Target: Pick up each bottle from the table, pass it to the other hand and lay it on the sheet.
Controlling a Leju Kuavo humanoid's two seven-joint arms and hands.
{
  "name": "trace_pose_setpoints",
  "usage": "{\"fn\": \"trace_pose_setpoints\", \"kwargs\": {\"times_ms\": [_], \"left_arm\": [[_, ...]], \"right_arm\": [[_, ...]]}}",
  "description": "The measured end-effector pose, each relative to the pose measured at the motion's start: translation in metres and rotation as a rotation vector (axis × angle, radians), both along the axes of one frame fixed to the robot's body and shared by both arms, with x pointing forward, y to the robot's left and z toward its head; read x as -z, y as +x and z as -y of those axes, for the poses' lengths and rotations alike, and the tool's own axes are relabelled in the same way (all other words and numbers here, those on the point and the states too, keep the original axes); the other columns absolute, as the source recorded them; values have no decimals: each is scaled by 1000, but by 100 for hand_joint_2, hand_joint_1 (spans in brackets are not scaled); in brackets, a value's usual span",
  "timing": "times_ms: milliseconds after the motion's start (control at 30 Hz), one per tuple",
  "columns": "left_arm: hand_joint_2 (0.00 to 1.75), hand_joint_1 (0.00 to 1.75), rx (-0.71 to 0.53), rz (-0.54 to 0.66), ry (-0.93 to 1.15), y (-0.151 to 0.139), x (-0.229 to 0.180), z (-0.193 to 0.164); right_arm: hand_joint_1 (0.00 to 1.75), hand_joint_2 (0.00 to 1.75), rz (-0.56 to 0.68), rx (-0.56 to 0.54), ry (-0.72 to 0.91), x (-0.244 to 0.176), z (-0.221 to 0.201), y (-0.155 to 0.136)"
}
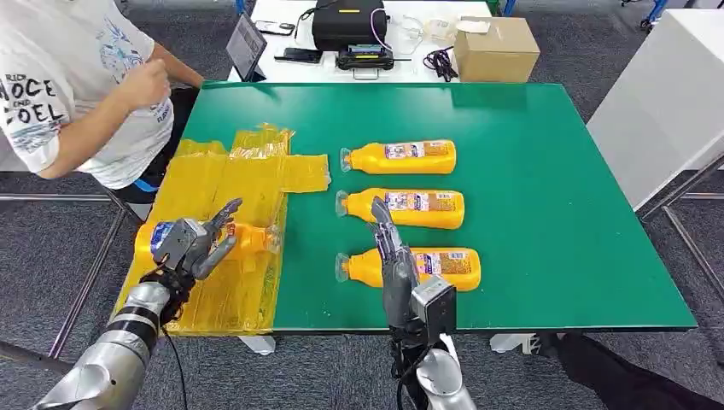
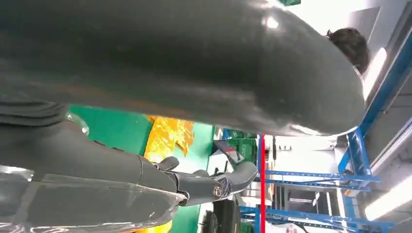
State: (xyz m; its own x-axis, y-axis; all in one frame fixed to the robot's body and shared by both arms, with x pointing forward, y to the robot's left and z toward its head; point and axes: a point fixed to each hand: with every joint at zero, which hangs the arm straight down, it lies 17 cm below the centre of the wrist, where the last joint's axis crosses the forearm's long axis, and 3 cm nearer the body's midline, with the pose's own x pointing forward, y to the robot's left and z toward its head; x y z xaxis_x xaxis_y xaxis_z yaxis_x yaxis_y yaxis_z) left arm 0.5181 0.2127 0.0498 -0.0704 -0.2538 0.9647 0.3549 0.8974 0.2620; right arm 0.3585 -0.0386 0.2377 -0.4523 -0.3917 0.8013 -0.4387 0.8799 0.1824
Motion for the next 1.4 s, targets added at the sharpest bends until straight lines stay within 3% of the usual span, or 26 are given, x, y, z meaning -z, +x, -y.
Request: {"fn": "trace_pose_setpoints", "kwargs": {"times_ms": [67,133,167,233,267,300,433,600,733,833,1067,1400], "left_arm": [[0,0,23,-19,-90,-4,-5,5],[0,0,15,-44,-362,-8,-25,8],[0,0,-270,93,-374,13,-45,-34],[0,0,-466,229,-308,20,-69,-65],[0,0,-511,278,-315,21,-82,-71],[175,0,-542,322,-329,20,-95,-77],[175,0,-605,413,-451,9,-129,-90],[175,0,-648,511,-544,-17,-158,-103],[175,0,-714,647,-361,-47,-179,-106],[175,0,-713,682,-302,-64,-183,-97],[175,0,-675,685,-294,-78,-181,-78],[175,0,-568,630,-277,-73,-164,-32]], "right_arm": [[0,0,-3,0,-1,1,0,1],[0,0,-11,3,-6,5,-1,2],[0,0,-19,29,-37,9,-2,5],[0,0,-25,45,-82,14,-5,6],[0,175,-31,61,-118,18,-6,8],[0,175,-38,79,-170,23,-7,10],[0,175,-36,129,-393,49,-1,25],[0,175,-13,231,-689,77,39,55],[0,175,-53,223,-947,112,73,78],[0,175,-92,213,-1085,137,106,91],[0,175,-170,186,-1234,165,149,106],[0,175,-299,-64,-1260,210,177,83]]}}
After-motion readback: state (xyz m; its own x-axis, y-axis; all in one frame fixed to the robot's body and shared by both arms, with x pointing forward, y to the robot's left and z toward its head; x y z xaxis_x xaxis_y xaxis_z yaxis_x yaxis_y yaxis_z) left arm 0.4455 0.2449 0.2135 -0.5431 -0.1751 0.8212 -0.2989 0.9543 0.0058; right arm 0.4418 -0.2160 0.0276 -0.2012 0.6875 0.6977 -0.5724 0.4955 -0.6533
